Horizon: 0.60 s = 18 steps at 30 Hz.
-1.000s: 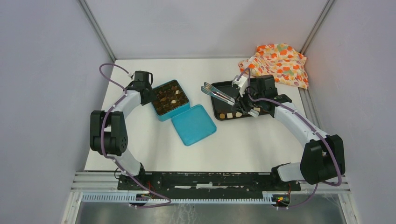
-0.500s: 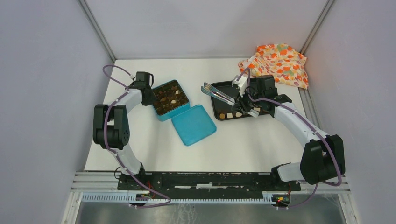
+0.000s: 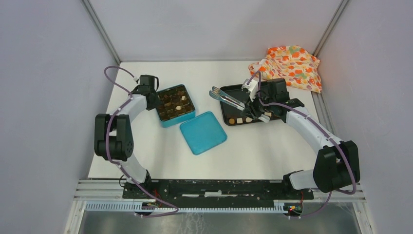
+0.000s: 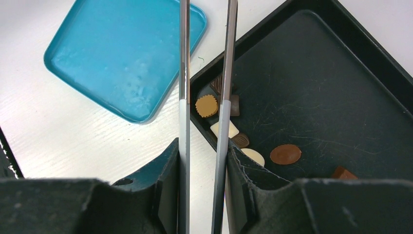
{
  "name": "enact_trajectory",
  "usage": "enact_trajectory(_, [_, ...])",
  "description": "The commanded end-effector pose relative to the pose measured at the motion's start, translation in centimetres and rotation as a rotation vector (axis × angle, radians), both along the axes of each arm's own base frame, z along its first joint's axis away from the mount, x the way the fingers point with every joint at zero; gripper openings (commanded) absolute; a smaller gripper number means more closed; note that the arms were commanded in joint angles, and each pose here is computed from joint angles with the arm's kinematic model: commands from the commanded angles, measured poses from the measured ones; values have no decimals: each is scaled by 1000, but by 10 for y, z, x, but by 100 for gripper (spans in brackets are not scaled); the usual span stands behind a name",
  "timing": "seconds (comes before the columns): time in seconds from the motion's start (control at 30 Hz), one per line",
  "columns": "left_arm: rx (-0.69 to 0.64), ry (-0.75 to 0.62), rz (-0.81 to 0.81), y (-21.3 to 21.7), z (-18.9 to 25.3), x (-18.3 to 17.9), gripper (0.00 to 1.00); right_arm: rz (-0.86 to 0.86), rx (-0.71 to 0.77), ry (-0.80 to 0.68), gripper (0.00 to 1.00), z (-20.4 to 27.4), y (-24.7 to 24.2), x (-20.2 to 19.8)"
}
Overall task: Pack the chocolate
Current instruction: Pick up the packing box from the center of the board.
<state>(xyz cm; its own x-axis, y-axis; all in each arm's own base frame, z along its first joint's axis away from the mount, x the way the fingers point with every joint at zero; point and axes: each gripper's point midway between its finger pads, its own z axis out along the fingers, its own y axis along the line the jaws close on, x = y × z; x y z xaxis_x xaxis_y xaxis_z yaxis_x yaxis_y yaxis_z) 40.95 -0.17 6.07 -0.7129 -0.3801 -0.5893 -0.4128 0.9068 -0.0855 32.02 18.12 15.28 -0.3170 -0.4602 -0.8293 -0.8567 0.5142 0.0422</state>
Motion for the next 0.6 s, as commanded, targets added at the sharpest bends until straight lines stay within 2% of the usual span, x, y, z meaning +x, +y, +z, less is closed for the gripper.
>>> enact_trajectory(0.0, [52,-250,-1,10,69,20,2,33,36,-61,16,17,7,4])
enact_trajectory(0.27, [56,-529,-53,5,116,18,2,46,47,-57,16,17,9,2])
enact_trajectory(0.57, [73,-721,-71,5,142,8,2,74,71,-56,16,22,13,-3])
